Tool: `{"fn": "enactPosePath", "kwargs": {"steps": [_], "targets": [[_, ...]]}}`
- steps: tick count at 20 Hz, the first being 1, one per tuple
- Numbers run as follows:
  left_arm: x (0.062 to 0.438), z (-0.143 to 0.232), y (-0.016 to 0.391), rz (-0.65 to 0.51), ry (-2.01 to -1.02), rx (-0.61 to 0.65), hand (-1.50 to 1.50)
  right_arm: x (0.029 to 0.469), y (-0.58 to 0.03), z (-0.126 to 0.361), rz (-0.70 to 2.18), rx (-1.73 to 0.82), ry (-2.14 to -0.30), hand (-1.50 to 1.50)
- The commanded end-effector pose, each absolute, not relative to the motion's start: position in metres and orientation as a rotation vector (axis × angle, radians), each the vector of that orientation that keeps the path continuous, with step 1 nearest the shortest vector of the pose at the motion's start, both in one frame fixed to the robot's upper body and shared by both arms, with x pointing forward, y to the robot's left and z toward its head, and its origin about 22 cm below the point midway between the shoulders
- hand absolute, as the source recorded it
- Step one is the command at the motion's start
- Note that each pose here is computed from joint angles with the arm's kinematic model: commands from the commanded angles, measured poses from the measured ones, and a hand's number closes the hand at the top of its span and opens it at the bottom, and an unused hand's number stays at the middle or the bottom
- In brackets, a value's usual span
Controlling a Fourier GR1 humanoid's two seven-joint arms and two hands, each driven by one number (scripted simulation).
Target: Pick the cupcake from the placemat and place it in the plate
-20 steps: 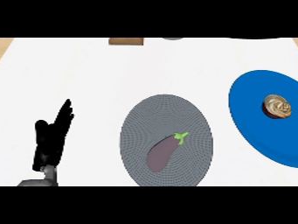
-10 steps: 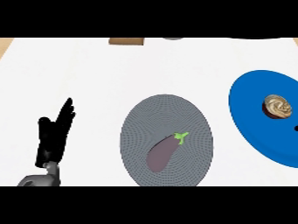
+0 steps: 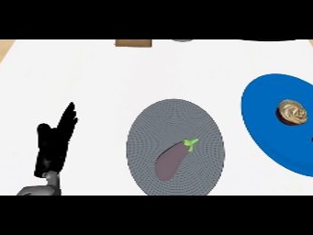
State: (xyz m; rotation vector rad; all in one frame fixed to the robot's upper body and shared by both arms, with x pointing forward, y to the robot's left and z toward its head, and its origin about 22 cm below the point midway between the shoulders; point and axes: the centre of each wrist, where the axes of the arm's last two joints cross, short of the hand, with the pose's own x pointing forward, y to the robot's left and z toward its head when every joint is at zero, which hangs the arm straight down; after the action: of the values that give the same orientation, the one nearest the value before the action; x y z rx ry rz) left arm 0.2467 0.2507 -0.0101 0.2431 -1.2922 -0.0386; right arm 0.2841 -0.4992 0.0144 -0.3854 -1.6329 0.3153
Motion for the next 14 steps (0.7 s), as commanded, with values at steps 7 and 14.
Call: {"fn": "enactPosePath", "kwargs": {"steps": [7,14], "targets": [[0.238,-0.01,0.248,-0.025,-1.284,0.23,0.0,0.253,-0.537,0.017,0.293,-0.467,-1.599,-1.5],[0.257,-0.013,0.267,-0.045,-1.293,0.245,0.0,0.249,-0.549,0.03,0.248,-0.513,-1.595,-1.5]]}}
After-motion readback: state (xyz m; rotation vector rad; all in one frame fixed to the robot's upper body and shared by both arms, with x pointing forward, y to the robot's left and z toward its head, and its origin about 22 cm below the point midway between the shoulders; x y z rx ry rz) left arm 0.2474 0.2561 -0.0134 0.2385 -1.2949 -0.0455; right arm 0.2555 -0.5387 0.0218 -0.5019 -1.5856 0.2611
